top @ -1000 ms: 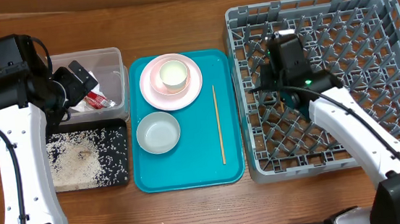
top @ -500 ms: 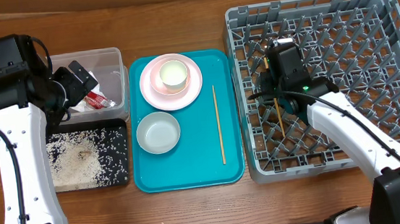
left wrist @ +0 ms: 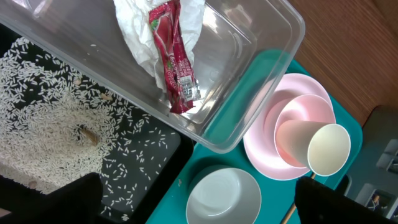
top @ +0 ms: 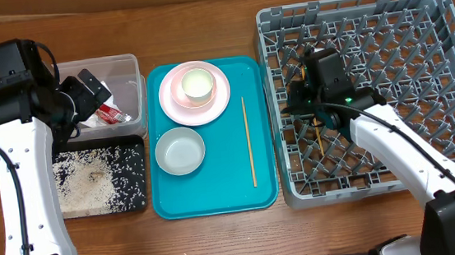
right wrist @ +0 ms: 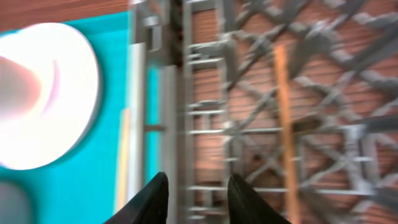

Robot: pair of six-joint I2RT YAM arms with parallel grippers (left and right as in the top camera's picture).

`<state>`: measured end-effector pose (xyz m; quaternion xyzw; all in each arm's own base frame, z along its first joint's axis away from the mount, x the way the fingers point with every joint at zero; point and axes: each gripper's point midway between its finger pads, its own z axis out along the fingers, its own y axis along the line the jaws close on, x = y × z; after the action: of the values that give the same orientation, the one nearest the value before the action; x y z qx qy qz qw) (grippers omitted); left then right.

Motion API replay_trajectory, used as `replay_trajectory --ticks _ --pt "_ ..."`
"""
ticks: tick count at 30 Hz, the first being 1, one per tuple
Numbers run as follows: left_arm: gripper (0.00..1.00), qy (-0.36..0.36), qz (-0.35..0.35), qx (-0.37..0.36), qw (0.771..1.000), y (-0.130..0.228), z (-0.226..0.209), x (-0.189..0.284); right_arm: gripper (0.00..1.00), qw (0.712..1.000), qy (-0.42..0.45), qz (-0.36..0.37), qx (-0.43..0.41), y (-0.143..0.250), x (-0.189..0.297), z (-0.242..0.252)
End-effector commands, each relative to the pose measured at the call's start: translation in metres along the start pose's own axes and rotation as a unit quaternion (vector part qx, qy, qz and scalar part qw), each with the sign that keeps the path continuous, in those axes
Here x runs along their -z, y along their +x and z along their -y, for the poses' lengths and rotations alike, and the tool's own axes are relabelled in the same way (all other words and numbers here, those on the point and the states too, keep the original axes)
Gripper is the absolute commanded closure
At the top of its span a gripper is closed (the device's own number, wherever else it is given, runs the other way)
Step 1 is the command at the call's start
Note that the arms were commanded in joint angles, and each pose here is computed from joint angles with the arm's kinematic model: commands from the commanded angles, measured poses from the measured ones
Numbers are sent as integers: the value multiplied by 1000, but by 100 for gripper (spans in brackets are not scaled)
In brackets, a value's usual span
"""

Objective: Sort waste into correct bins and load items into the dishwasher
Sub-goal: 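Return the right gripper to the teal tray and grasp the second chopstick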

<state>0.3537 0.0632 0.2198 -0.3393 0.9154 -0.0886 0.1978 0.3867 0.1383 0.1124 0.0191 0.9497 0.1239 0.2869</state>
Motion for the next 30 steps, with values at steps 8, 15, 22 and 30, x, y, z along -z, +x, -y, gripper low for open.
replay_trajectory --ticks 8,15,22,30 --pt "0 8 14 4 1000 -4 3 10 63 995 -99 -16 18 19 4 -69" --pt "0 8 14 4 1000 -4 3 10 63 991 -119 -18 58 38 8 -107" --pt "0 8 14 4 1000 -4 3 10 62 995 -91 -19 38 52 8 -116" --pt "0 8 14 4 1000 -4 3 10 62 998 -48 -14 31 62 -1 -113"
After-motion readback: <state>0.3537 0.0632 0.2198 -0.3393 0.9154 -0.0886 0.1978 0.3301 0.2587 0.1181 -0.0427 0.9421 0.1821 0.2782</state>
